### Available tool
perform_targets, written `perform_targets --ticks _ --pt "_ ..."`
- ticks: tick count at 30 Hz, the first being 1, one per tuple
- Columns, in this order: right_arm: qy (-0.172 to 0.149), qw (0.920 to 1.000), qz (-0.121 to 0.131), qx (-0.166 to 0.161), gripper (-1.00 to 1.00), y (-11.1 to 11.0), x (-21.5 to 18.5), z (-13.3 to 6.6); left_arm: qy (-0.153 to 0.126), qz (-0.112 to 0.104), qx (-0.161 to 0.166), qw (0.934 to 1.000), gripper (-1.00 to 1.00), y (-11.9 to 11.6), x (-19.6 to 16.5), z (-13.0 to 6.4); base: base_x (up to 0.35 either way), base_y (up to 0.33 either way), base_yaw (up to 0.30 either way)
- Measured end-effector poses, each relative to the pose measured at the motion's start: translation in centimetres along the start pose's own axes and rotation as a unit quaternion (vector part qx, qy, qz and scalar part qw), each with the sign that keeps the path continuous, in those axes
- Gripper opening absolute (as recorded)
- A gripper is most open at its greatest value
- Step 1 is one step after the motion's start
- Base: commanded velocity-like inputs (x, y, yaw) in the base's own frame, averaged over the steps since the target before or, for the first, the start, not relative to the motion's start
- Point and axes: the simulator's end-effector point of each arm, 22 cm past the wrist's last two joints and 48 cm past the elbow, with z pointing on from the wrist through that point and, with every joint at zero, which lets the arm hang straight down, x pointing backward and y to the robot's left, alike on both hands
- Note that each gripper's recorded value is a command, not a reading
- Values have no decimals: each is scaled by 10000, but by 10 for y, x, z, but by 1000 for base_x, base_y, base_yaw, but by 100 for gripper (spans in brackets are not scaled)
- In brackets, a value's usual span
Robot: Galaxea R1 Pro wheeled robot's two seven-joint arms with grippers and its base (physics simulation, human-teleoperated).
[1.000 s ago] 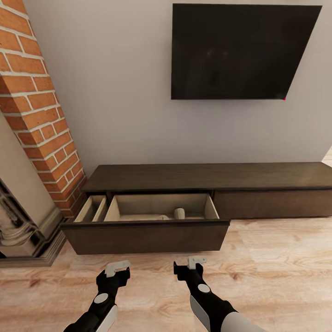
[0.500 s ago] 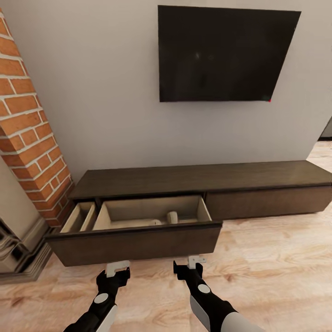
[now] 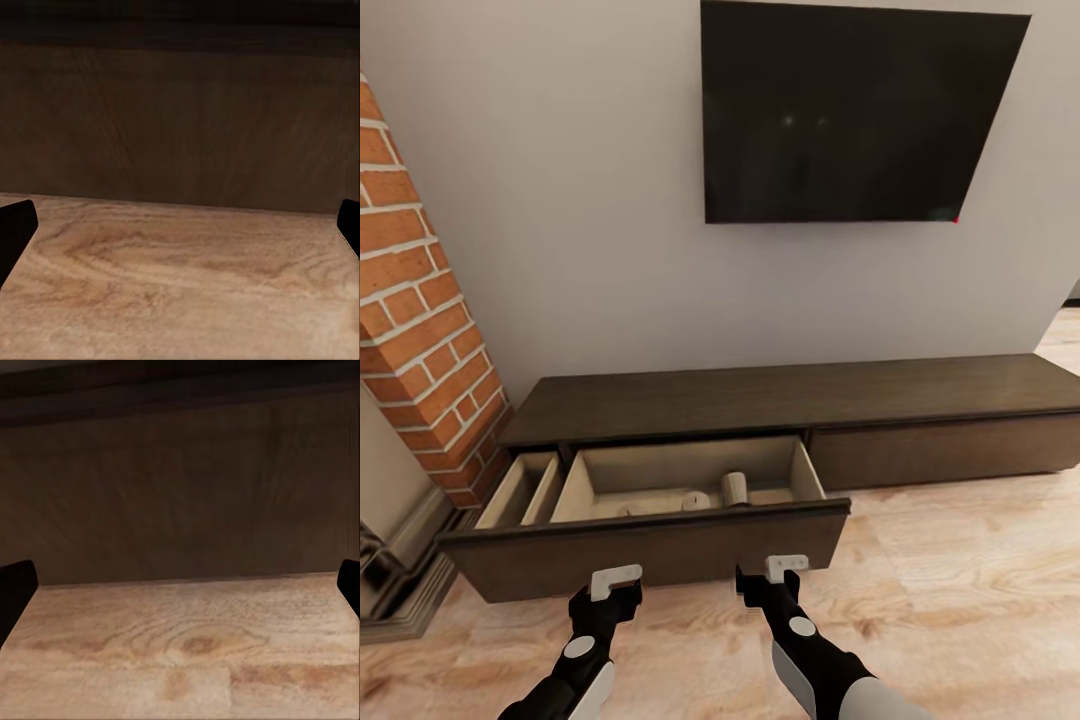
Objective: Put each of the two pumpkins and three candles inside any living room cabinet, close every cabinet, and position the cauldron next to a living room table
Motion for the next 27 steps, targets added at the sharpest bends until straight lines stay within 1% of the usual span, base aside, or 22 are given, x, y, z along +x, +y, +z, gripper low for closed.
perform_targets --ticks 7,13,18,22,25,27 --pt "7 10000 1 7 100 0 0 0 -5 -7 5 10000 100 -1 0 0 42 0 0" --pt "6 10000 13 22 100 -2 12 5 -6 -9 5 10000 100 -1 12 6 2 0 0" --pt "28 9999 32 95 100 -6 23 10 -7 -9 6 10000 100 -1 22 11 0 0 0" --pt "-15 9993 18 367 100 -19 28 13 -7 -9 6 10000 100 0 30 15 0 0 0" --pt "-46 9978 -9 656 100 -32 32 15 -9 -6 2 10000 100 0 36 18 0 0 0" --pt "-55 9973 -17 738 100 -36 36 16 -10 -4 -1 10000 100 1 40 20 0 0 0"
